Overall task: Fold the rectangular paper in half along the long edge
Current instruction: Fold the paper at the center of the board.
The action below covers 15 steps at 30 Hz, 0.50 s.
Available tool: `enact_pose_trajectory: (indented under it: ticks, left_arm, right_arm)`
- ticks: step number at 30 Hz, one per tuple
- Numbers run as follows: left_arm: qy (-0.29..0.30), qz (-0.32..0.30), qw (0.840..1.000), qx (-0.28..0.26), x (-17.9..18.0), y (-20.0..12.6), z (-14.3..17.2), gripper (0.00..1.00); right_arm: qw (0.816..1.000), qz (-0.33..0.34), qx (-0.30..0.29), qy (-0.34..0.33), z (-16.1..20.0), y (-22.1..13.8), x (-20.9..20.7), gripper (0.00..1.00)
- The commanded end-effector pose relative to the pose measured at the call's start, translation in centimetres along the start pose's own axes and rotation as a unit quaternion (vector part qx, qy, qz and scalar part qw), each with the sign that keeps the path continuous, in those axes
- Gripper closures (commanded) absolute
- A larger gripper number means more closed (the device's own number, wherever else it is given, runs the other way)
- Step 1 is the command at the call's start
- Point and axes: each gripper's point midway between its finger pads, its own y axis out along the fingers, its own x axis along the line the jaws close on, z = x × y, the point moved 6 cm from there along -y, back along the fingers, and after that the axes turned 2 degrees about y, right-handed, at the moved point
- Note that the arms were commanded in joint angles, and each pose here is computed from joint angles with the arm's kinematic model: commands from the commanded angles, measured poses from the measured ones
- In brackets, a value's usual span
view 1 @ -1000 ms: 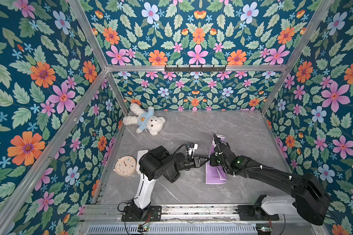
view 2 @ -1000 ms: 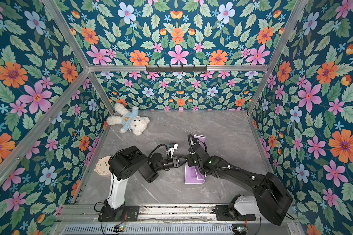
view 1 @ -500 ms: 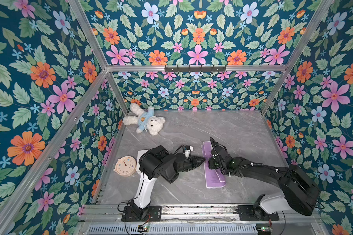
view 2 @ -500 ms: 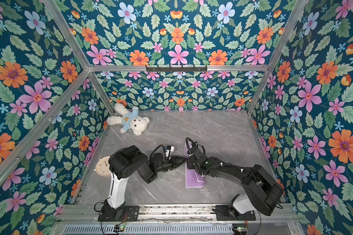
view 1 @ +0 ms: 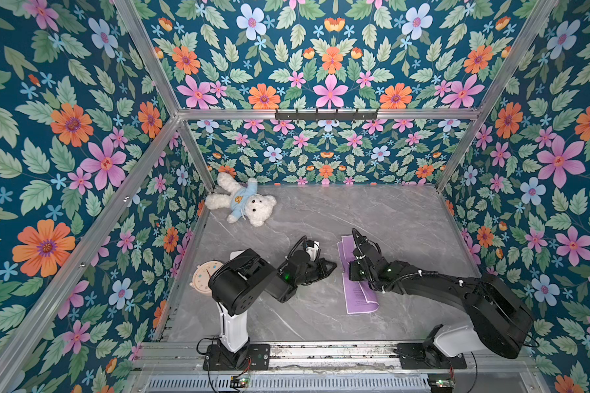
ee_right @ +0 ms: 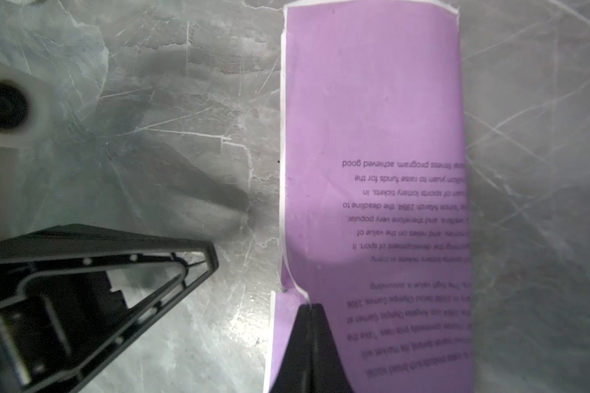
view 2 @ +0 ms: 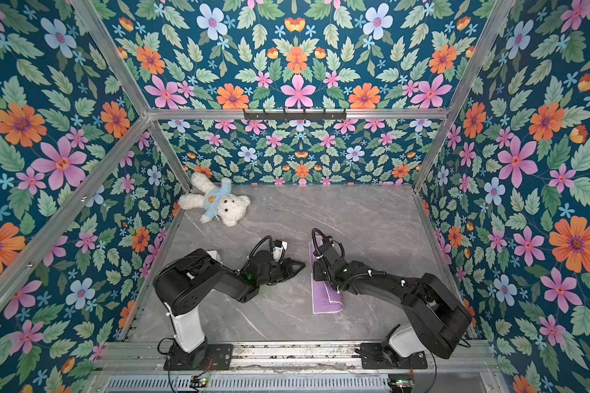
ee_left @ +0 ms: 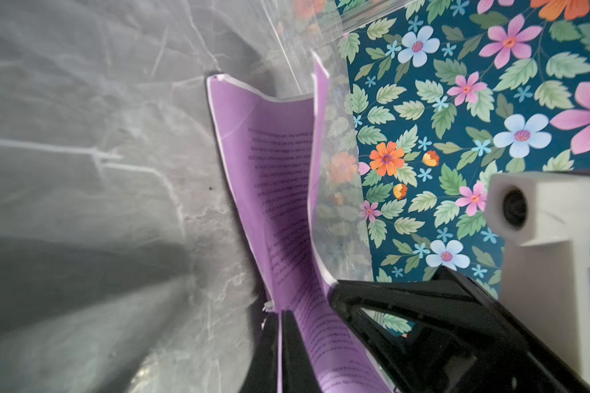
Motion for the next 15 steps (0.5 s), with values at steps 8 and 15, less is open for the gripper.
enact_pose_trajectory:
  ticks: [8,15]
  left_arm:
    - [0.048,-0.022,0.998,0.040,-1.3,2.3,0.0,1.00]
    - [0.024,-0.017,0.998,0.062,-0.4,3.8,0.5,1.00]
  right_arm:
    - [1.000,-0.005,-0.006,0.022,-0.2,-0.1,0.2,1.00]
    - [1.000,-0.008,-0.012,0.025,-0.4,-0.5,0.2,1.00]
